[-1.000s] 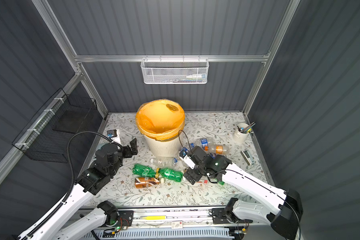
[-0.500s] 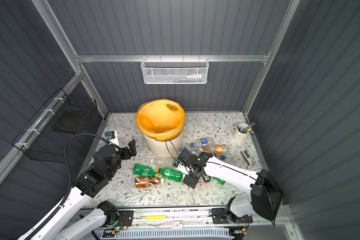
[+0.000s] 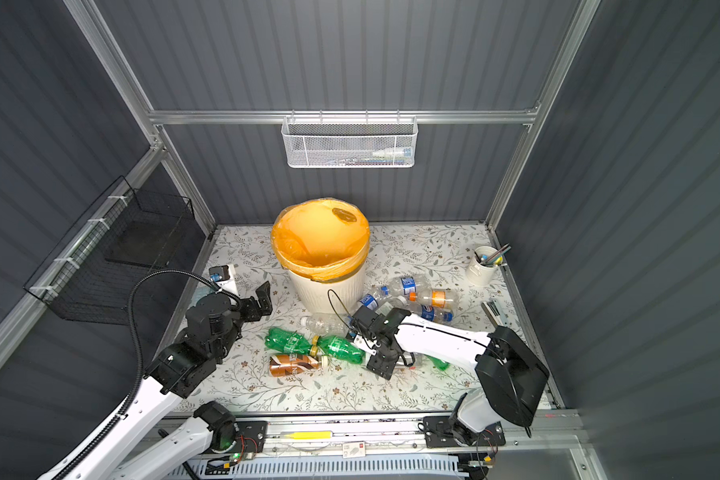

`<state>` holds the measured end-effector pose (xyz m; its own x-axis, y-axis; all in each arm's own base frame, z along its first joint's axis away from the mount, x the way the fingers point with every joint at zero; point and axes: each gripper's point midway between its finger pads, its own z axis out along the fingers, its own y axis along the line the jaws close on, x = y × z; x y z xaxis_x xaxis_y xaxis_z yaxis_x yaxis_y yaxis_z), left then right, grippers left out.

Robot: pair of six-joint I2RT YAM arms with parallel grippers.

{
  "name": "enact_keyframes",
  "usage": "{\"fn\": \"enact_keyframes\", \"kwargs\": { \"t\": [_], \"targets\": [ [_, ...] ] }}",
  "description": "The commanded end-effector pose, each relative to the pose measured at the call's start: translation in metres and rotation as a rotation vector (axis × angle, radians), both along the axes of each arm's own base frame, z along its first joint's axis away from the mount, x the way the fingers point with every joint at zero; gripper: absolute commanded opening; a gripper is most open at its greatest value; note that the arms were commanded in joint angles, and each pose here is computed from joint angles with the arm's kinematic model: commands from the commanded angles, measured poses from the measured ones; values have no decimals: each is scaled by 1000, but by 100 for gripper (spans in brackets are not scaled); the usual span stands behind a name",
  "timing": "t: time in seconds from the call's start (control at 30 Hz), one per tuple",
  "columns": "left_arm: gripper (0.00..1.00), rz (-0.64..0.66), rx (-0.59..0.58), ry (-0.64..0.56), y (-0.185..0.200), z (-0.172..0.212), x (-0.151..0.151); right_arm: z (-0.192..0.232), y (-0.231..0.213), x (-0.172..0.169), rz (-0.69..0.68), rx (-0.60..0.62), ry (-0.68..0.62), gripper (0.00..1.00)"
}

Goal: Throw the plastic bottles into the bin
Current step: 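Lower the right gripper into the pile and grasp a white-capped clear bottle, then lift the white-capped bottle with the right gripper over the bin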

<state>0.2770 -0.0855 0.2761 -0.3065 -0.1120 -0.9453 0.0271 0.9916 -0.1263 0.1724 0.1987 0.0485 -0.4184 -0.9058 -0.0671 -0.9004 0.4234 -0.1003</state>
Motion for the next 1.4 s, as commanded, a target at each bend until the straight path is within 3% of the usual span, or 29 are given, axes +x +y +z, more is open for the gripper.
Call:
{"fn": "enact_keyframes", "kwargs": {
  "t": [0.0, 0.4, 0.63, 0.8, 0.97, 1.1, 1.27, 1.37],
  "targets": [
    [100, 20, -5, 4, 6, -2, -3, -8, -2, -6, 8, -24, 21, 75],
    [100, 28, -9, 2, 8, -1, -5, -12, -2, -8, 6, -38, 15, 46],
    [100, 26, -13, 8, 8, -4, -5, 12, 2, 1, -1, 17, -58, 41],
    [100, 26, -18, 25, 6, -12, -4, 62, 13, 21, -42, 169, -192, 40],
    [100, 26, -23, 48, 4, -26, -2, 164, 13, 60, -124, 405, -458, 40],
    [100, 24, -15, 51, 3, -35, -1, 291, -19, 88, -245, 669, -824, 38],
    [100, 31, 9, 72, 3, -47, 1, 445, -68, 71, -325, 1083, -1253, 41],
    [100, 30, 13, 85, 2, -52, 2, 500, -78, 57, -314, 1252, -1389, 43]
  ]
}}
